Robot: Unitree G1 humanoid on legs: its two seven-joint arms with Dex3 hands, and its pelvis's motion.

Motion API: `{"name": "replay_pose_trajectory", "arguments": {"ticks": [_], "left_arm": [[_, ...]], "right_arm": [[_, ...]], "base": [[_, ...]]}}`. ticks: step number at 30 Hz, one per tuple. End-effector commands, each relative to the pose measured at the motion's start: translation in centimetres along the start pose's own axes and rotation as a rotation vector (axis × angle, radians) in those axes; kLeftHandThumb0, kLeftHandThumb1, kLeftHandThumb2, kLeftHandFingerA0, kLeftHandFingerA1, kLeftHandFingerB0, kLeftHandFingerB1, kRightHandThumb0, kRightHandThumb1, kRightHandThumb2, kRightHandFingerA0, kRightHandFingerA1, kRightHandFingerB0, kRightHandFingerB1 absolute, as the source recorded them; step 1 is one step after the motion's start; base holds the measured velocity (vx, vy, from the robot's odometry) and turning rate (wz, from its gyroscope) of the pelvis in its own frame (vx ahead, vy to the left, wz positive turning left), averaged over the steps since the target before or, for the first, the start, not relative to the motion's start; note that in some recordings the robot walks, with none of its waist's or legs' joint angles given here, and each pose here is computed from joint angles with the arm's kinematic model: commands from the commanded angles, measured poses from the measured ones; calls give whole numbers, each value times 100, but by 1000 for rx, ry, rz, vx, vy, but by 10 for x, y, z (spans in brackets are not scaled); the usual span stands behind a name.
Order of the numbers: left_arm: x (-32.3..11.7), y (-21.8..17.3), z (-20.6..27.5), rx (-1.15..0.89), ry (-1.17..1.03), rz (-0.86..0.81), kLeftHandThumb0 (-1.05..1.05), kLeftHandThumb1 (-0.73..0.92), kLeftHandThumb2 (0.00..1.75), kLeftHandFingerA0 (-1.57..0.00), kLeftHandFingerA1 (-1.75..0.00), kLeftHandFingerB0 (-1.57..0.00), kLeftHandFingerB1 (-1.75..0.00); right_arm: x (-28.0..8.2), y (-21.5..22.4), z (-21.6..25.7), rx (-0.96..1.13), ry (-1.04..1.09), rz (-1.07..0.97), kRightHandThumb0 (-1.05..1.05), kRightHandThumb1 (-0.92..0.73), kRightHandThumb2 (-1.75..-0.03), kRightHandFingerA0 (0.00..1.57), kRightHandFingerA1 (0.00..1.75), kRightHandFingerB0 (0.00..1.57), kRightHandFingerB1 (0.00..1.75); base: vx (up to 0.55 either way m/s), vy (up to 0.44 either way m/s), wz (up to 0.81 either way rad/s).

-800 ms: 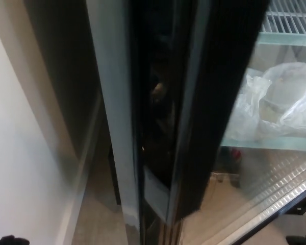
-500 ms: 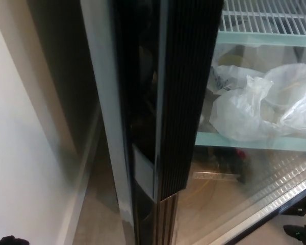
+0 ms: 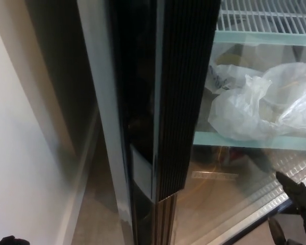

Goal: The robot stands in front of a refrigerator with an opened door and closes the door by swing its right hand at the door

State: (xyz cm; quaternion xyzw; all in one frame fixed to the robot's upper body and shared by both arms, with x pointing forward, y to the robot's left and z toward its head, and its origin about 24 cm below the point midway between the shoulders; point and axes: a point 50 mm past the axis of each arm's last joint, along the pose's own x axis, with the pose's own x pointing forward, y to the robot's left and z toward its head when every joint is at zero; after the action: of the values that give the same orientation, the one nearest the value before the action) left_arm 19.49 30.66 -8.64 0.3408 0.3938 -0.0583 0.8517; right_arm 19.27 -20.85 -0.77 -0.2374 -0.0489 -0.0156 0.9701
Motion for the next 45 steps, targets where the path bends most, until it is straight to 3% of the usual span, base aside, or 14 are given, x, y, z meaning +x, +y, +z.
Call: {"name": "replay_pose_trajectory", "arguments": {"ticks": [1, 7, 8, 11, 12, 15, 19, 20, 22, 23, 24, 25, 36, 45], "left_arm": [[-7, 5, -13, 40, -17, -25, -63, 91, 67, -36, -37, -30, -32], [-7, 4, -14, 40, -11, -27, -63, 90, 67, -37, -37, -31, -32], [-7, 3, -14, 47, -12, -28, -62, 74, 107, -34, -54, -18, -45], [-7, 3, -15, 54, -15, -28, -62, 74, 107, -34, -54, -18, -45], [-7, 2, -16, 44, -9, -32, -65, 90, 67, -37, -37, -31, -32], [-7, 1, -17, 30, 2, -39, -64, 90, 67, -37, -36, -30, -32], [-8, 2, -16, 31, -10, -36, -63, 90, 67, -37, -37, -31, -32], [-8, 2, -17, 37, -7, -37, -63, 90, 67, -37, -37, -31, -33], [-8, 1, -19, 36, 1, -41, -63, 89, 67, -36, -36, -31, -32], [-8, 1, -19, 29, 4, -43, -63, 89, 67, -36, -36, -31, -32], [-8, 0, -20, 26, 5, -46, -63, 89, 67, -37, -36, -31, -33], [-8, -1, -20, 31, 7, -46, -60, 72, 107, -35, -55, -18, -45], [-10, -3, -24, 39, 14, -48, -62, 72, 107, -34, -54, -17, -44], [-9, -2, -22, 57, 3, -47, -62, 74, 107, -33, -53, -18, -44]], "right_arm": [[-31, -28, 148, -89, -890, -298, -78, -68, -109, 1, 25, 0, 25], [-31, -25, 172, -158, -958, -265, -94, -70, -109, 0, 20, 0, 20], [-30, -25, 177, -168, -972, -266, -105, -76, -113, 0, 18, 0, 15], [-30, -24, 183, -179, -980, -273, -105, -76, -113, 0, 18, 0, 15], [-27, -23, 188, -191, -1040, -299, -105, -71, -114, 0, 14, 0, 22], [-22, -20, 200, -170, -1179, -330, -105, -70, -113, 0, 19, 5, 25], [-22, -18, 204, -134, -1198, -374, -103, -65, -114, 0, 22, 0, 31], [-24, -12, 207, -129, -1227, -388, -95, -62, -103, 0, 17, 14, 44], [-26, -5, 212, -156, -1285, -403, -94, -63, -87, 0, 5, 0, 28], [-25, -5, 213, -182, -1294, -400, -94, -63, -87, 0, 5, 0, 28], [-24, -4, 216, -205, -1306, -385, -98, -62, -105, 0, 19, 8, 29], [-23, -2, 216, -241, -1272, -363, -105, -71, -111, 0, 18, 4, 32], [32, 21, 207, -415, -1074, -105, -95, -76, -107, 0, 4, 5, 19], [84, 35, 207, -566, -994, -80, -84, -70, -102, 3, 14, 3, 22]], "base": [[0, 0, 0], [0, 0, 0], [0, 0, 0], [0, 0, 0], [0, 0, 0], [0, 0, 0], [0, 0, 0], [0, 0, 0], [0, 0, 0], [0, 0, 0], [0, 0, 0], [0, 0, 0], [0, 0, 0], [0, 0, 0]]}}
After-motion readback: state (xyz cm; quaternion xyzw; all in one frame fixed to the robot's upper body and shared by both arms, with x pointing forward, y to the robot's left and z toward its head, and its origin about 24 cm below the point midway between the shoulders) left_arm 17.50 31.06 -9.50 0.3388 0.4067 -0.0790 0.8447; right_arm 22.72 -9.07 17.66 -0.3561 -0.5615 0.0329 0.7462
